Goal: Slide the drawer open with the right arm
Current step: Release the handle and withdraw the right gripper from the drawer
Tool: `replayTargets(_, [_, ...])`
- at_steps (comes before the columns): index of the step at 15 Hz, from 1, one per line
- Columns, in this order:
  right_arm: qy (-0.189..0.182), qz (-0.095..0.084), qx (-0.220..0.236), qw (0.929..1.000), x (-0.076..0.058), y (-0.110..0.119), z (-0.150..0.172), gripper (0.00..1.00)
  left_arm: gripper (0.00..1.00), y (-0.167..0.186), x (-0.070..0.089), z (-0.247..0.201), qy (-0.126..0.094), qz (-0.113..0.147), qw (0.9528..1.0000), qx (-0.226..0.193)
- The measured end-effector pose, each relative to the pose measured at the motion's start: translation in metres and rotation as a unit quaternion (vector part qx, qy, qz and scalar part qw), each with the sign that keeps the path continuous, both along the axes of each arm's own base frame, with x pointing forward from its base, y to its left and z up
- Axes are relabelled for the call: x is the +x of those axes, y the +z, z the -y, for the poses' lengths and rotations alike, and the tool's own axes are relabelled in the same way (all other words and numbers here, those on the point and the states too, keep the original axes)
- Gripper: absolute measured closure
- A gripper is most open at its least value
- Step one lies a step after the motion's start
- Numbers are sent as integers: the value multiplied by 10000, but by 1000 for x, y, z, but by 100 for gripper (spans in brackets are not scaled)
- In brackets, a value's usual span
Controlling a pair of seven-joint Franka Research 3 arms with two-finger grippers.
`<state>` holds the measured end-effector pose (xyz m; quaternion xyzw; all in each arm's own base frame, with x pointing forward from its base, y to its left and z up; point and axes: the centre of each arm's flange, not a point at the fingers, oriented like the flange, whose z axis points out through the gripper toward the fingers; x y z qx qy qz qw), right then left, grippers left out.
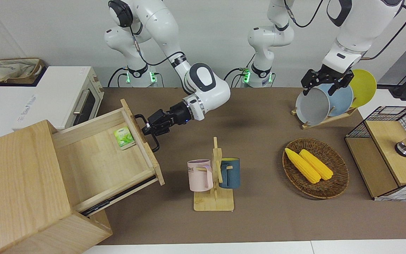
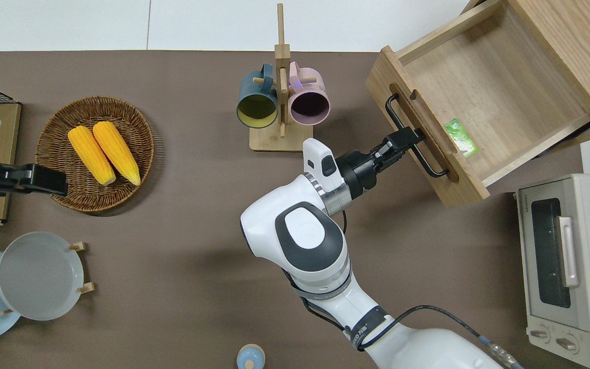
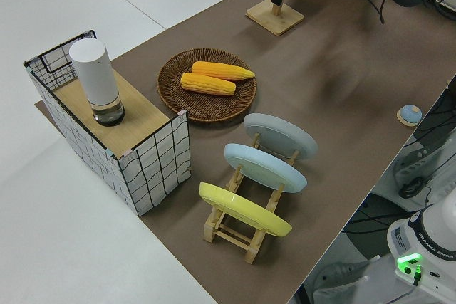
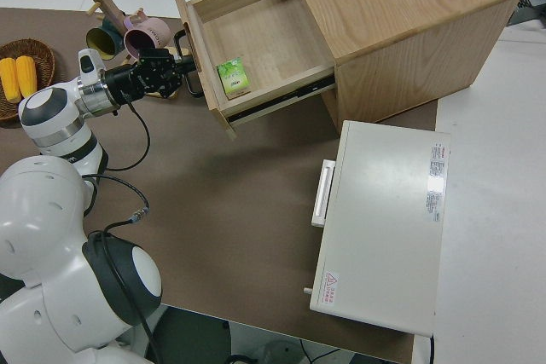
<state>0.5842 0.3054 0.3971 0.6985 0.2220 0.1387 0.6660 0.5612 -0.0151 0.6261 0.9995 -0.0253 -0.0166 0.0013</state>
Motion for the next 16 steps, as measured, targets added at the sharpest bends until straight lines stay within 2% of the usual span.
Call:
replayTargets(3, [6,-11,2,10000,1,3,-1,37,0,0,0,0,0,0,10000,0])
replayTargets(7, [64,-15,5,10000,-2,3,-8,1,0,0,0,0,0,0,10000,0])
replayTargets(10, [178,-15,2,9998,-10,3,-21,1,0,0,0,0,0,0,10000,0])
replayTargets(13, [266,-66,62,9996,-24,2,-42,1,0,0,0,0,0,0,10000,0])
replayTargets(15, [134,-145,384,9991,-34,8,-56,1,0,0,0,0,0,0,10000,0])
replayTargets(16, [12,-190,703,9973,-38,15,-64,1,0,0,0,0,0,0,10000,0])
